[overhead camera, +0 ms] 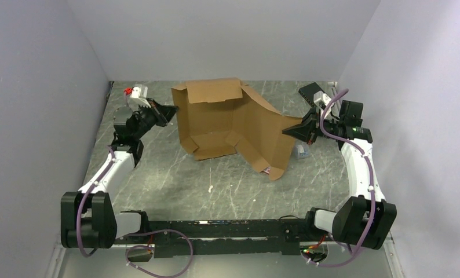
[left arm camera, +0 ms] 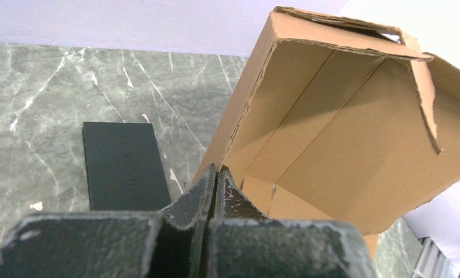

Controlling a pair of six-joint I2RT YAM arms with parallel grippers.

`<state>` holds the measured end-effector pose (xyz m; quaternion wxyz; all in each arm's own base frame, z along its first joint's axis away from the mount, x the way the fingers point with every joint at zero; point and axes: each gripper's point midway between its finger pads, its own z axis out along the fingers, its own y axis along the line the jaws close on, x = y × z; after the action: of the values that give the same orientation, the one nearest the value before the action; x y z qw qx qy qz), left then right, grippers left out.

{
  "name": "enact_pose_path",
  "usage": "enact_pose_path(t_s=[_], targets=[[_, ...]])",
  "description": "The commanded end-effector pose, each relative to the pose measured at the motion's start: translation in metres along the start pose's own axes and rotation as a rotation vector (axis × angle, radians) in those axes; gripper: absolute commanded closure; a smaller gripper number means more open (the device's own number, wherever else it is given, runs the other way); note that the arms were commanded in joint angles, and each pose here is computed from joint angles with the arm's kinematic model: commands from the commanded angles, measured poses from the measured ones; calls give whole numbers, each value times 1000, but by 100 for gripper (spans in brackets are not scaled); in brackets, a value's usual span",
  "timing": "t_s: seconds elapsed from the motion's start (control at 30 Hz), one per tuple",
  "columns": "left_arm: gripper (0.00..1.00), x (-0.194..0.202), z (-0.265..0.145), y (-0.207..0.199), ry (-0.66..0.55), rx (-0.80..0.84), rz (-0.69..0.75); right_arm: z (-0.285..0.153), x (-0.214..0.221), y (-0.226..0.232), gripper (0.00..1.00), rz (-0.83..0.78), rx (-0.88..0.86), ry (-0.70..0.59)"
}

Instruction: Fold the paper box

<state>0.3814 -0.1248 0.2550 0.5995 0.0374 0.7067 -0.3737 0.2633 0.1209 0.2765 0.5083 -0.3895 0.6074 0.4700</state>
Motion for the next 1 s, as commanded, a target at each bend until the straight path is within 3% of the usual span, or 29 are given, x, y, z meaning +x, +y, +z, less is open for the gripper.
enact_pose_path(t_s=[0.0,0.23,0.43,0.63,0.77,0.97], targets=[[100,-23,-8,-12,-47,-2,-64,1,-23,16,100,-105,-58,-41],[100,-25,-11,-9,-109,-18,-228,3,-16,15,100,-90,-56,-34],[100,-6,-11,-1,-128,-10,-281,10,-6,15,100,-29,-84,-24],[100,15,-7,-6,-49,-8,-189,17,-5,12,100,14,-83,-6],[100,28,-7,-3,3,-55,-100,17,0,-12,100,53,43,27],[100,42,-8,6,55,-96,-56,16,17,-39,90,146,157,50]])
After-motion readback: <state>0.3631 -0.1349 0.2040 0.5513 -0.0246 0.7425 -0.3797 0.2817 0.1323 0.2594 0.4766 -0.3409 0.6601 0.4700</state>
